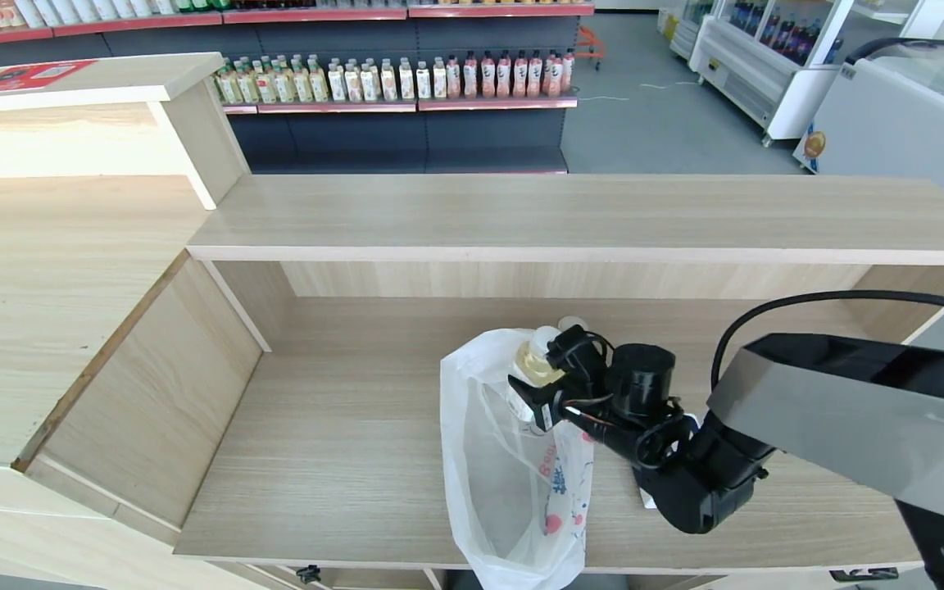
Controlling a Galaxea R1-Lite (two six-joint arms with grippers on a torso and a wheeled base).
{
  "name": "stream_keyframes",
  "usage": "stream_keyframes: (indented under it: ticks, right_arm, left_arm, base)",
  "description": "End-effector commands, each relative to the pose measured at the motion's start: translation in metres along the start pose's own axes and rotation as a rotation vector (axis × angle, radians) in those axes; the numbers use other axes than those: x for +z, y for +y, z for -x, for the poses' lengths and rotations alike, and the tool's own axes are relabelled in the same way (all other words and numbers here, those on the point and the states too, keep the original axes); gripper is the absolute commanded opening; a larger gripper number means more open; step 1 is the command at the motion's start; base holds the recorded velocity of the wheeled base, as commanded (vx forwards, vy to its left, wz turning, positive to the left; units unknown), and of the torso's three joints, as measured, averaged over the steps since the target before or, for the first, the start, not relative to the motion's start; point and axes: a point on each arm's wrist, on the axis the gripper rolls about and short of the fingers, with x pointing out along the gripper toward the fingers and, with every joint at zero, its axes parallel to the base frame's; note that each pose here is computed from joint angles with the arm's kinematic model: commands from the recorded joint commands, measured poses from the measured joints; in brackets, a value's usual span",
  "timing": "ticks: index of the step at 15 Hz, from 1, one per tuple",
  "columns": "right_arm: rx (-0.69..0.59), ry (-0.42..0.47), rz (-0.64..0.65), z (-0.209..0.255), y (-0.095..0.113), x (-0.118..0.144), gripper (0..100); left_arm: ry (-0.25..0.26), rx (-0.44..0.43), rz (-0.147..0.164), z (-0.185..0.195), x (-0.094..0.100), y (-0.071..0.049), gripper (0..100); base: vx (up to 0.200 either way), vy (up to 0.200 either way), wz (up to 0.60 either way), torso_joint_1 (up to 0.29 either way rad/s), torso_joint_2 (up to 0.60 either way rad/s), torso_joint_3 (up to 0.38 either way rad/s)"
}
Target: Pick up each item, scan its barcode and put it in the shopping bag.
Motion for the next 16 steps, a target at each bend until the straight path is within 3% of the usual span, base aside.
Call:
stream_keyframes:
  ticks: [1, 6, 7, 10, 12, 16]
  right_arm:
    - [0.007, 0.035, -0.001, -0.015, 0.006, -0.028, 0]
    - [0.009, 0.050, 0.008, -0.020, 0.009, -0.040, 0]
    - [0.009, 0.050, 0.008, -0.020, 0.009, -0.040, 100]
    - [-0.001, 0.007, -0.019, -0.017, 0.004, -0.017, 100]
    - [-0.007, -0.029, -0.129, -0.009, -0.004, 0.023, 100]
    - [-0.057, 0.045, -0.346, 0.034, -0.028, 0.091, 100]
  left_arm:
    - [0.000, 0.001, 0.000, 0.000, 0.000, 0.000, 100]
    - [0.000, 0.001, 0.000, 0.000, 0.000, 0.000, 100]
    - [0.000, 0.001, 0.000, 0.000, 0.000, 0.000, 100]
    - [0.000, 0.001, 0.000, 0.000, 0.000, 0.000, 100]
    - [0.000, 0.001, 0.000, 0.000, 0.000, 0.000, 100]
    - [0.000, 0.001, 0.002, 0.000, 0.000, 0.000, 100]
  base:
    - [0.000, 0.000, 0.00, 0.000, 0.00, 0.000]
    - [0.000, 0.000, 0.00, 0.000, 0.00, 0.000]
    - [0.000, 0.000, 0.00, 0.000, 0.00, 0.000]
    - [0.000, 0.000, 0.00, 0.000, 0.00, 0.000]
    - [0.000, 0.000, 0.00, 0.000, 0.00, 0.000]
    - [0.000, 0.000, 0.00, 0.000, 0.00, 0.000]
